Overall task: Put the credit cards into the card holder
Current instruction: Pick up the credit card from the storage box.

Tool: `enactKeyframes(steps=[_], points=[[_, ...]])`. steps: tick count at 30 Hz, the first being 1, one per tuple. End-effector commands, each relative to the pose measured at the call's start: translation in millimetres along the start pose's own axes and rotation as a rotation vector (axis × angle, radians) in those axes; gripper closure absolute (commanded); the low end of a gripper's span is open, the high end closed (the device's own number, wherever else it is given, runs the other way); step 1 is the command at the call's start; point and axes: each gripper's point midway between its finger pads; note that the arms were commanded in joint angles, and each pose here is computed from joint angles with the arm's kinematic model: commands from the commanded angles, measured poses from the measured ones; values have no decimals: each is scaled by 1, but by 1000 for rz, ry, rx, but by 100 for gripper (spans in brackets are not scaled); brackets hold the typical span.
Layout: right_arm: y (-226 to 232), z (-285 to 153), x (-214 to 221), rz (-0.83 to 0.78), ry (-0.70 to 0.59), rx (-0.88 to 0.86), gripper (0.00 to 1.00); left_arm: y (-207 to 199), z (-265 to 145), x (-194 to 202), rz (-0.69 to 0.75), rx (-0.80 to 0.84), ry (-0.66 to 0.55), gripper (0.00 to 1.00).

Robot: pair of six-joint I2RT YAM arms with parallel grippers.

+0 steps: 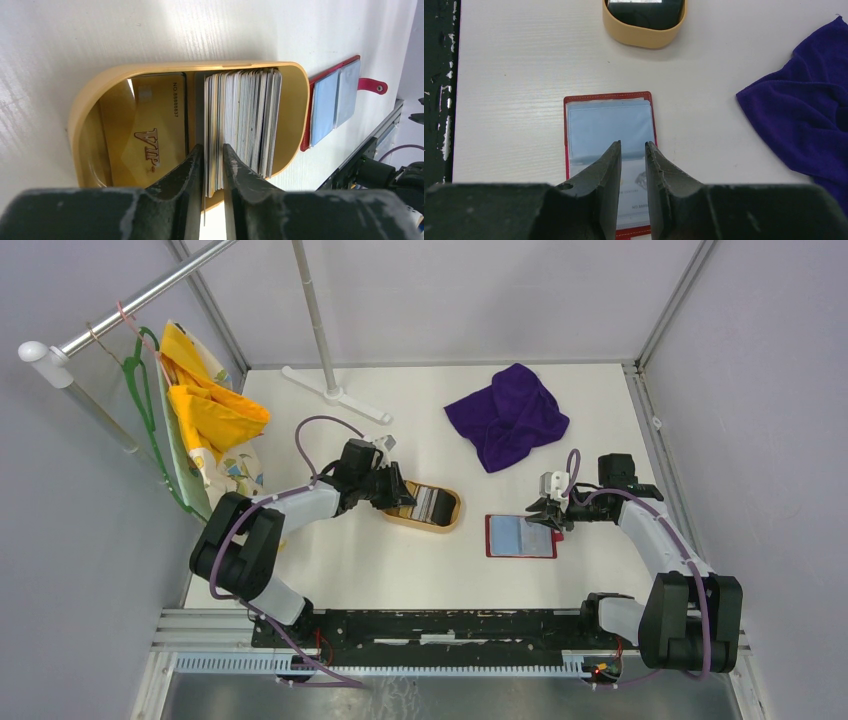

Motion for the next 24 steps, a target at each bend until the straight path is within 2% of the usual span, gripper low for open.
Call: enactKeyframes(steps=[1, 9, 15, 24], points=[[2, 1, -11, -35, -44, -8, 70, 1, -7, -12, 41, -18, -54, 76], [2, 1, -10, -35, -45, -9, 71, 4, -9, -15, 46, -40, -66, 80], [2, 1, -11, -36, -45, -8, 70, 5, -7, -12, 48, -35, -52, 67], [2, 1, -10, -33, -44, -9, 70, 11, -16, -15, 52, -92, -69, 68]])
Point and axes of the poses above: each gripper's point midway between its finger pads, its own z axis out along the fingers, its own y axis along the line the jaws close on, x = y × z, and after that the axes turned 3 degrees about z, right-handed
